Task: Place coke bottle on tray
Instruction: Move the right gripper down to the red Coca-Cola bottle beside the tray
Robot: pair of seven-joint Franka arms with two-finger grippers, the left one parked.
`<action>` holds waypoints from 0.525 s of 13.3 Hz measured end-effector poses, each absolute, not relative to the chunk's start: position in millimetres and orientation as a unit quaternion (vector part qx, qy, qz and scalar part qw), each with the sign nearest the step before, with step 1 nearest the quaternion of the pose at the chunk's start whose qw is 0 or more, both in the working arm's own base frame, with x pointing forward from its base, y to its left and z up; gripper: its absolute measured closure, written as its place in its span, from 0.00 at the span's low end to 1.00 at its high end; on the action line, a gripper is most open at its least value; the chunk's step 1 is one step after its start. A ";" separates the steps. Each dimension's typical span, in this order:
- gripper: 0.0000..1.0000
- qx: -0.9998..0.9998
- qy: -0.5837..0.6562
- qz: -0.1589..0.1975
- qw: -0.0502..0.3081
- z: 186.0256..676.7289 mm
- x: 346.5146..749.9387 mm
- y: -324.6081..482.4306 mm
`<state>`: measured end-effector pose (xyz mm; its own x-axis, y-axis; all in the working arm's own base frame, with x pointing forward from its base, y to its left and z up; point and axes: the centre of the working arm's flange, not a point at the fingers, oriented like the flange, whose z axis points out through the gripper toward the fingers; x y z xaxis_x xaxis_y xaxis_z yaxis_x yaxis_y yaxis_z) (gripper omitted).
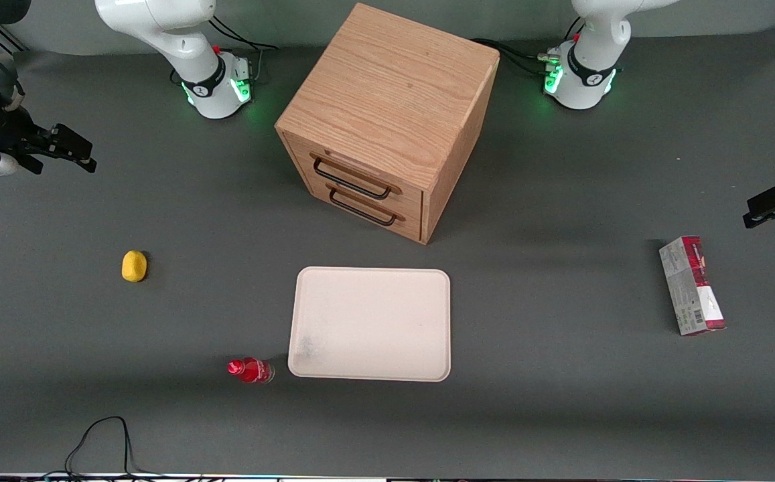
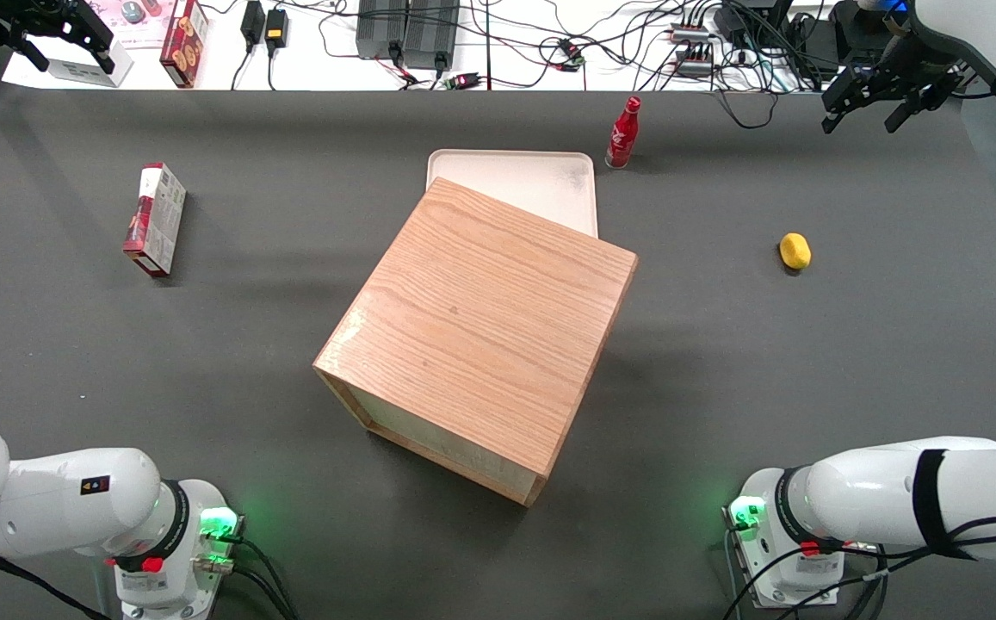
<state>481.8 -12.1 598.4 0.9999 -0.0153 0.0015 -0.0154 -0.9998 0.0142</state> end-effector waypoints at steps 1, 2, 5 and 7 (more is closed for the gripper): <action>0.00 1.000 -0.008 0.001 0.007 598.7 482.0 -12.0; 0.00 1.000 -0.007 0.002 0.007 599.4 482.4 -11.6; 0.00 1.000 -0.003 0.017 0.011 611.5 505.3 -4.5; 0.00 0.999 0.016 0.035 0.010 622.4 546.8 22.9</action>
